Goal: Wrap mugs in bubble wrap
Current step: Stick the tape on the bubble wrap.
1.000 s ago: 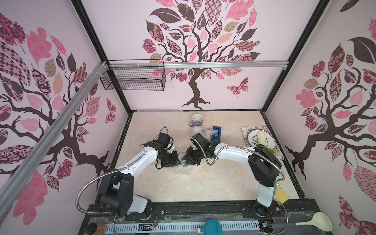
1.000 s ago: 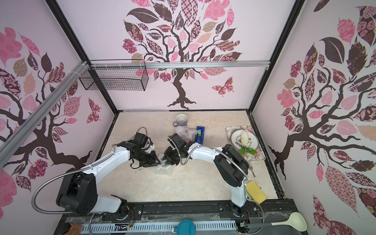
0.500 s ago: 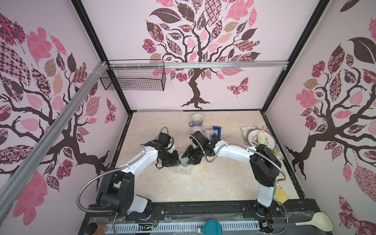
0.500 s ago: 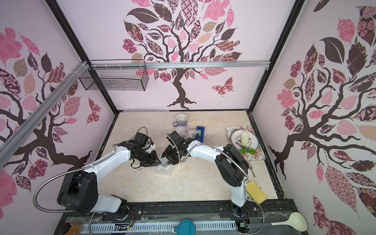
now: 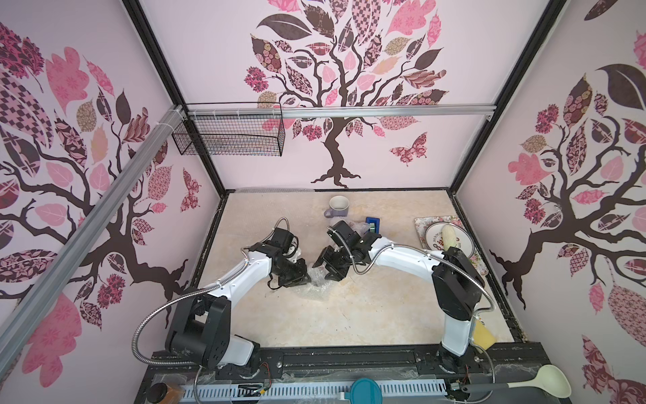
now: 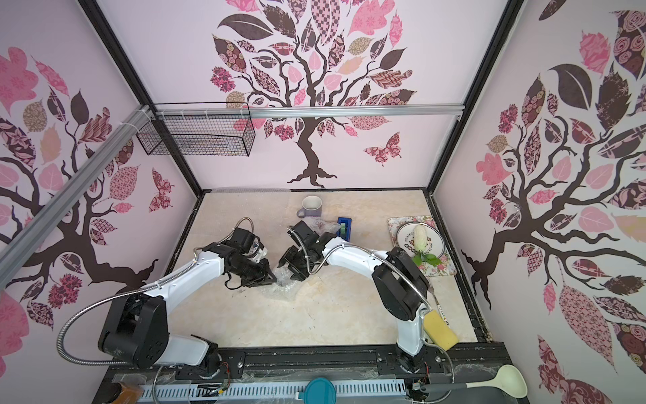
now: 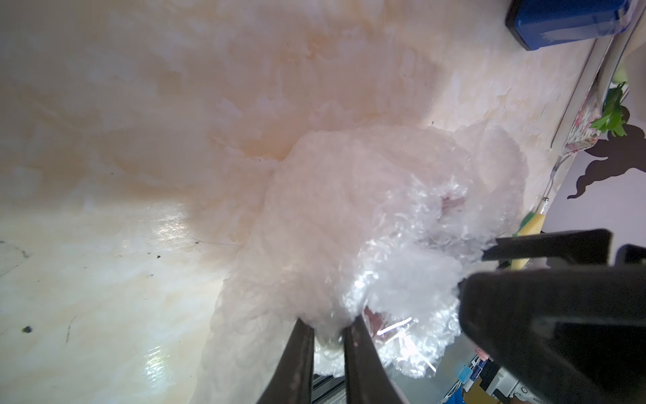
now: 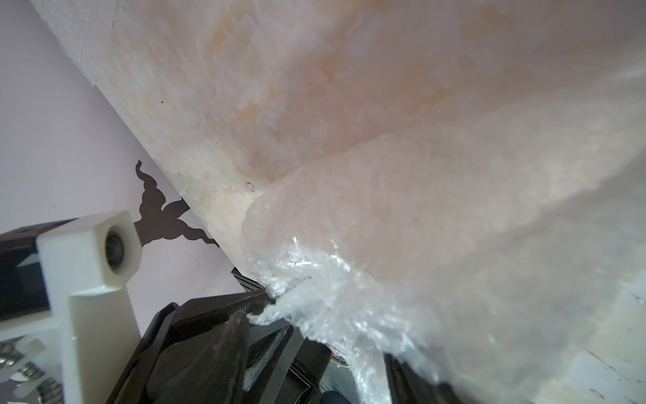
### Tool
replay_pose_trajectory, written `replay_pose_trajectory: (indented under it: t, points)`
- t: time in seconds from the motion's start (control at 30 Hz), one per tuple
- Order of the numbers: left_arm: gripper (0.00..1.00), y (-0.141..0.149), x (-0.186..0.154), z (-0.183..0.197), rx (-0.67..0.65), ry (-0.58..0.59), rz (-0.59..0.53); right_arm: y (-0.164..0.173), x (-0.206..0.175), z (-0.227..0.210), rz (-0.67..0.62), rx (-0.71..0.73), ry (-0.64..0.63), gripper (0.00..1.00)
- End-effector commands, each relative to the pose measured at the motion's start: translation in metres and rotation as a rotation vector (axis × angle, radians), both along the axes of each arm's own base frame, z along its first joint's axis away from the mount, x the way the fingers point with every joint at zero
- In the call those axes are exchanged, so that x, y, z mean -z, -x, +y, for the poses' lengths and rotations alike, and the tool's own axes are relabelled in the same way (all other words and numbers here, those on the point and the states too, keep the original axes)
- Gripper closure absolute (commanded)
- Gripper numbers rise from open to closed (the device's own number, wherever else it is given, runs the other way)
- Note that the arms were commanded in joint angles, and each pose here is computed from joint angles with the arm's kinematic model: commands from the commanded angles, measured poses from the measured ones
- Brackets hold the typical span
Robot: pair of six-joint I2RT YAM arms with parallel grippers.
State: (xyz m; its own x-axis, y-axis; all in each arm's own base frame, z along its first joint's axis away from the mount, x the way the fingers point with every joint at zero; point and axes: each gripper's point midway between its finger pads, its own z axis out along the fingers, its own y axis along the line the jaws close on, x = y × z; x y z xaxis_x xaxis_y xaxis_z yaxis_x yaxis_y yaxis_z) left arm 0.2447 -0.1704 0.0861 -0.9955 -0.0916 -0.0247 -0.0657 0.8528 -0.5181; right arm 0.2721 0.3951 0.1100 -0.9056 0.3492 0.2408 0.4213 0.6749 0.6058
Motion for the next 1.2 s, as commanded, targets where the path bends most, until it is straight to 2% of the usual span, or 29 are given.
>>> replay_pose_trajectory:
  t: [0.0, 0.2, 0.3, 0.53, 0.67, 0.8, 1.03, 1.17]
  points:
    - [0.83, 0.007, 0.013, 0.01, -0.012, -0.058, 0.027, -0.004, -0.029, -0.008, -0.042, 0.031, -0.03, 0.33]
    - [0.83, 0.004, 0.007, 0.008, -0.016, -0.043, 0.016, -0.009, -0.053, 0.004, -0.068, 0.033, -0.13, 0.27]
    - [0.83, 0.002, 0.003, 0.006, -0.021, -0.031, 0.012, -0.006, -0.053, 0.006, -0.049, 0.023, -0.128, 0.26]
    - [0.83, -0.004, -0.017, 0.005, -0.052, -0.012, -0.032, 0.002, -0.028, -0.003, -0.008, -0.002, -0.04, 0.25]
    - [0.83, -0.014, -0.039, 0.013, -0.111, -0.037, -0.105, 0.001, -0.017, 0.001, -0.008, -0.009, -0.035, 0.26]
    - [0.83, -0.021, -0.059, 0.01, -0.135, 0.008, -0.169, -0.005, -0.011, 0.012, -0.014, -0.019, -0.046, 0.25]
    - [0.84, -0.023, -0.053, 0.006, -0.11, 0.023, -0.175, -0.011, -0.003, 0.025, -0.02, -0.021, -0.08, 0.24]
    - [0.78, -0.033, -0.057, 0.001, -0.076, 0.039, -0.203, -0.011, -0.001, 0.032, -0.018, -0.024, -0.099, 0.24]
